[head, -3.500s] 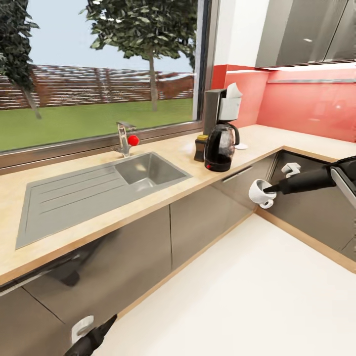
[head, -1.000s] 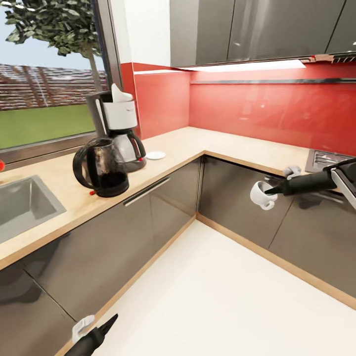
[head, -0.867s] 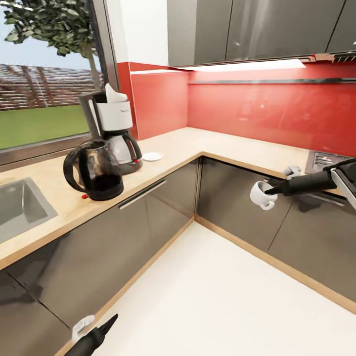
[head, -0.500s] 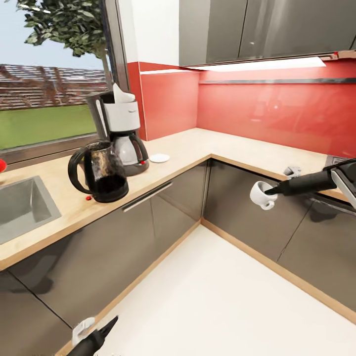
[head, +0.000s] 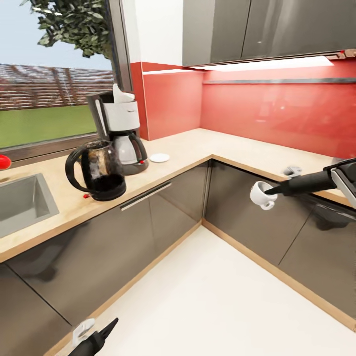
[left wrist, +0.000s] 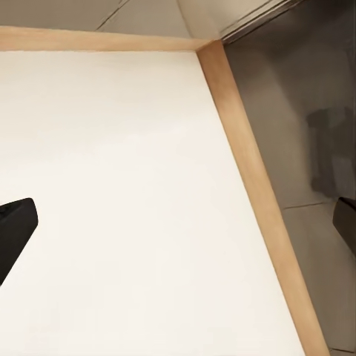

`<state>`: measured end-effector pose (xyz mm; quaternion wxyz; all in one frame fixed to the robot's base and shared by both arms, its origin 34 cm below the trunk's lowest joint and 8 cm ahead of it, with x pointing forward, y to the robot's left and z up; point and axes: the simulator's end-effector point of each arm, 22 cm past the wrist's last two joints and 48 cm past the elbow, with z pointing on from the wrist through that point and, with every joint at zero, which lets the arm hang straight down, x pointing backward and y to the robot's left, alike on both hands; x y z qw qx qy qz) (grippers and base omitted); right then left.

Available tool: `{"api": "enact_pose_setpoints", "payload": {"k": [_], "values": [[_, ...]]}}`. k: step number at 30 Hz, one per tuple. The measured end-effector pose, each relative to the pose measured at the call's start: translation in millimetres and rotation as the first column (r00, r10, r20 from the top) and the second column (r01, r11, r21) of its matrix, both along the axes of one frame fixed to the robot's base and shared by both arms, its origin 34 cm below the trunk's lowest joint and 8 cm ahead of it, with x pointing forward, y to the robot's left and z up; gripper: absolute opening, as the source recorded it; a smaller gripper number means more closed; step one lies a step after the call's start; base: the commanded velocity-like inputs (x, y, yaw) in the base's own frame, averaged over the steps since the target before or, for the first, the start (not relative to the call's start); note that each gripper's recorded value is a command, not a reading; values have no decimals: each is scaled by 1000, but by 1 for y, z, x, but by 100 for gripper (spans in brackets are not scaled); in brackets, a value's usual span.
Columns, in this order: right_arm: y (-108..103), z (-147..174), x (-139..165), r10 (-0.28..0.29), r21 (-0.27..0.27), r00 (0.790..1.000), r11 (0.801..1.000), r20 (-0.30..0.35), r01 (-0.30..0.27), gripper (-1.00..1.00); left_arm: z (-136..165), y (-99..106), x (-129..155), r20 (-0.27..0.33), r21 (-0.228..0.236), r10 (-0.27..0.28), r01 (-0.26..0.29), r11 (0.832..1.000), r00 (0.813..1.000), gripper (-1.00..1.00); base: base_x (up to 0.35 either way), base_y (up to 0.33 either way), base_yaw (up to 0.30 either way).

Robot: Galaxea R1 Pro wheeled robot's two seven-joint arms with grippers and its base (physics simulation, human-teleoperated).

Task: Set up a coffee station on the kitchen countertop: keep the coffee maker on the countertop, move the bottle of coffee from the kitchen shelf to the counter next to the coffee maker, place a paper coffee filter on top of the coffee maker, put the saucer next to the coffee maker with the coffee cup on the saucer, and place the electric kettle next to the coffee maker.

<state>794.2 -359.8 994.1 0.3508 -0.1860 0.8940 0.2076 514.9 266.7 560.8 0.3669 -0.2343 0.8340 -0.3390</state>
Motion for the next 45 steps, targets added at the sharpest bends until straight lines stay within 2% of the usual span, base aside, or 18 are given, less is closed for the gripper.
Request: {"api": "enact_pose_setpoints", "payload": {"k": [13, 25, 37, 45], "values": [[0, 0, 0, 0, 1, 1000, 1000, 0, 0, -100, 0, 0, 0, -1, 1, -1, 1, 1000, 1000, 100, 10, -163, 202], [0, 0, 0, 0, 1, 1000, 1000, 0, 0, -100, 0, -1, 0, -1, 3, -5, 5, 1000, 1000, 100, 85, -263, 79], [0, 0, 0, 1, 0, 1000, 1000, 0, -1, -100, 0, -1, 0, 1, 4, -4, 4, 1000, 1000, 100, 9, -54, 254], [0, 0, 0, 1, 0, 1000, 1000, 0, -1, -100, 0, -2, 0, 2, 4, -6, 6, 1000, 1000, 100, 0, -225, 102]]}}
